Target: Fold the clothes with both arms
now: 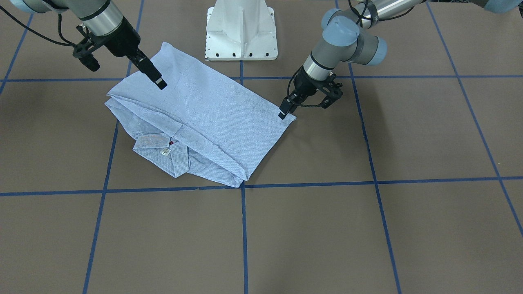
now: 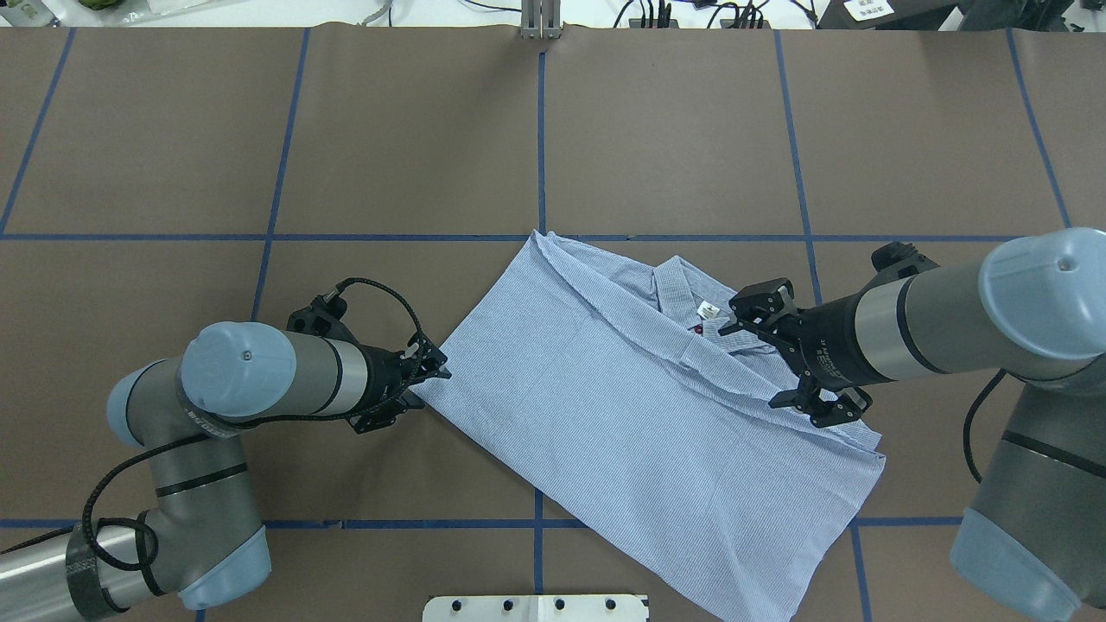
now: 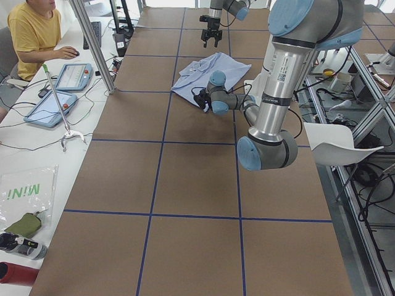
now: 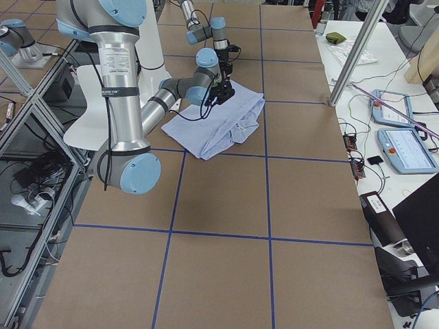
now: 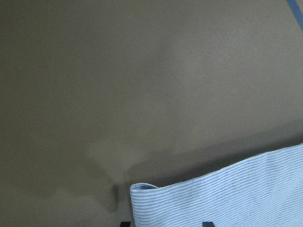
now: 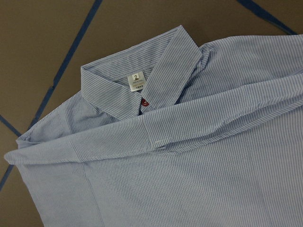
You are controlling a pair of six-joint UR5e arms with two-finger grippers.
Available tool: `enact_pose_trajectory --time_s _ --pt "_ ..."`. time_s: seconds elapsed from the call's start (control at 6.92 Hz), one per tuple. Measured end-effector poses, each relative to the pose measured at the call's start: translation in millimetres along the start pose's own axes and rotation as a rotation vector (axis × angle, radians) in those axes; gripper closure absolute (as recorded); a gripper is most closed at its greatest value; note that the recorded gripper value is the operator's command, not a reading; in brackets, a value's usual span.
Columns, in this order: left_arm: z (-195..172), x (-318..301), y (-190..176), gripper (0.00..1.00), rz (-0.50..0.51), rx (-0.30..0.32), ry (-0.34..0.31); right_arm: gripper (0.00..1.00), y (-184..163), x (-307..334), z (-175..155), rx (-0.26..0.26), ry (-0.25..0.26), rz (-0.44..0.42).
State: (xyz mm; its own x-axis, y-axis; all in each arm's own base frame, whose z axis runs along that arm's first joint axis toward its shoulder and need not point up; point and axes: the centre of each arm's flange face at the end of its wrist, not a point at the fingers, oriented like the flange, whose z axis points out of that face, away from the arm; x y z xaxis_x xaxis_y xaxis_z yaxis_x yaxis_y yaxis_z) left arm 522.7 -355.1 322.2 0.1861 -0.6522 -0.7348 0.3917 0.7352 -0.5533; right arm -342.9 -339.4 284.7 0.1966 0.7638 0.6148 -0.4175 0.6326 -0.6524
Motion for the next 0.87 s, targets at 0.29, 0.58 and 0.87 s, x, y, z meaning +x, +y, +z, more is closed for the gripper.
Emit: enact_pose_trajectory --time_s 0.29,0.58,0.87 --pt "6.1 -2.0 -1.9 1.0 -0.002 0.006 -0.01 0.0 0.8 0.5 2.3 -0.001 0.004 -0.001" --pt "7.1 -3.5 -3.0 1.0 -0.003 0.01 -0.016 0.0 3.5 0.6 4.4 -0.005 0.006 -0.005" --pt "3.8 -1.8 -7.5 1.0 0.0 0.021 -0.019 0.0 6.0 -1.0 4.7 -0.008 0.003 -0.008"
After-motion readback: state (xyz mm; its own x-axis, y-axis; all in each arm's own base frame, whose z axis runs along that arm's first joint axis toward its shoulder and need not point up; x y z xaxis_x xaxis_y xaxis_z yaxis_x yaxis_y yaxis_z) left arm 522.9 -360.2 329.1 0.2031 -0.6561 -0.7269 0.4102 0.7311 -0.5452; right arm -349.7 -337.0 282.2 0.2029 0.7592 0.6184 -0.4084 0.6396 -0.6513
